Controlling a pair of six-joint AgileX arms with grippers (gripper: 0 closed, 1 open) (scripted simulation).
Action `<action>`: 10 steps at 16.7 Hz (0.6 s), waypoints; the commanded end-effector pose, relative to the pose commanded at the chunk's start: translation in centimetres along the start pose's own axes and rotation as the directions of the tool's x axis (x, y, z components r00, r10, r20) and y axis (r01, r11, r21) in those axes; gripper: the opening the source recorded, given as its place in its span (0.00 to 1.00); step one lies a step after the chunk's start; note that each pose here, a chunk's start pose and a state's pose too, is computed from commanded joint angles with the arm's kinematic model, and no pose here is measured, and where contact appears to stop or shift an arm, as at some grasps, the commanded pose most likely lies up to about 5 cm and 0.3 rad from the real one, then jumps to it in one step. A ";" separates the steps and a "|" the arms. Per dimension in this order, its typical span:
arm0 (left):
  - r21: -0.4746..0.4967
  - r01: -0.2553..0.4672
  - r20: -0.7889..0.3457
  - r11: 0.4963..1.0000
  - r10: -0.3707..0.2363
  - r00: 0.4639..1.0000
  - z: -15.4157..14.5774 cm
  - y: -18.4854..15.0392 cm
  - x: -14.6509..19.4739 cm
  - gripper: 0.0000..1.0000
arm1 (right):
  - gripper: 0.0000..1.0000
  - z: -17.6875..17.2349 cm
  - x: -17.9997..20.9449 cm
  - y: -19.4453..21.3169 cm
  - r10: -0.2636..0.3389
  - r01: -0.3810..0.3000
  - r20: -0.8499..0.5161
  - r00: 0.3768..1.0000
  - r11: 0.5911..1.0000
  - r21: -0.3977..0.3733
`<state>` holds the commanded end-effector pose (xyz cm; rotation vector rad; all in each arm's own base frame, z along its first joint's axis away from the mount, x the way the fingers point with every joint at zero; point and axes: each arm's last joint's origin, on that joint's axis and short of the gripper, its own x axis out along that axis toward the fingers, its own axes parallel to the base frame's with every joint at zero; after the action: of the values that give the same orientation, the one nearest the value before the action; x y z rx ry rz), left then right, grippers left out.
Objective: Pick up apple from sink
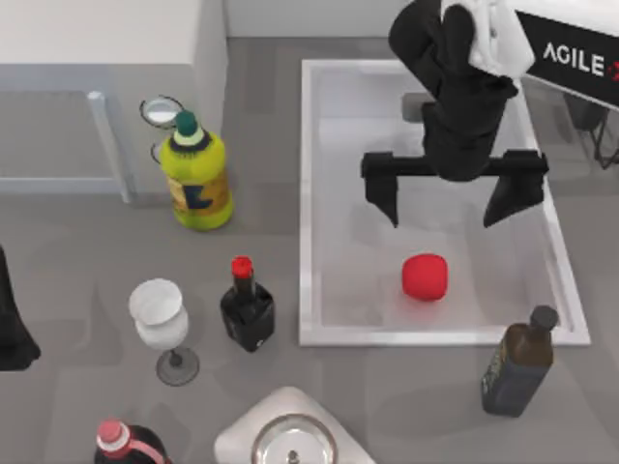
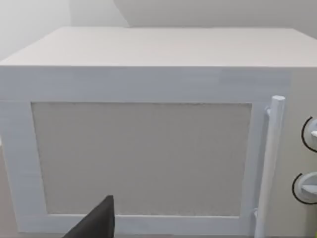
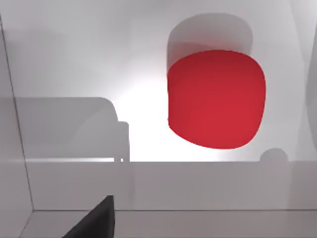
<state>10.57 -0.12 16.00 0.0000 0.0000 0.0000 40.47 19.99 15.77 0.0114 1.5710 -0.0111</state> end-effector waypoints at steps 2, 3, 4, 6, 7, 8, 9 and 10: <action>0.000 0.000 0.000 1.000 0.000 1.000 0.0 0.0 0.0 1.00 | 1.00 0.2 1.4 0.1 -0.002 0.002 -0.005 1.000 1.000 0.000; 0.000 0.000 0.000 1.000 0.000 1.000 0.0 0.0 0.0 1.00 | 1.00 0.3 2.6 0.2 -0.003 0.003 -0.006 1.000 1.000 -0.001; 0.000 0.000 0.000 1.000 0.000 1.000 0.0 0.0 0.0 1.00 | 1.00 0.4 4.0 0.3 -0.002 0.002 -0.004 1.000 1.000 -0.001; 0.000 0.000 0.000 1.000 0.000 1.000 0.0 0.0 0.0 1.00 | 1.00 0.7 7.3 0.4 0.002 -0.002 0.005 1.000 1.000 -0.002; 0.000 0.000 0.000 1.000 0.000 1.000 0.0 0.0 0.0 1.00 | 1.00 0.7 9.1 0.5 0.005 -0.005 0.011 1.000 1.000 -0.003; 0.000 0.000 0.000 1.000 0.000 1.000 0.0 0.0 0.0 1.00 | 1.00 0.6 10.7 0.5 0.007 -0.007 0.014 1.000 1.000 -0.003; 0.000 0.000 0.000 1.000 0.000 1.000 0.0 0.0 0.0 1.00 | 1.00 0.5 12.3 0.4 0.007 -0.007 0.014 1.000 1.000 -0.004; 0.000 0.000 0.000 1.000 0.000 1.000 0.0 0.0 0.0 1.00 | 1.00 0.3 13.6 0.4 0.005 -0.005 0.010 1.000 1.000 -0.004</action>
<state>10.57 -0.12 16.00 0.0000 0.0000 0.0000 40.75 20.35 2.17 0.0122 1.5606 -0.0041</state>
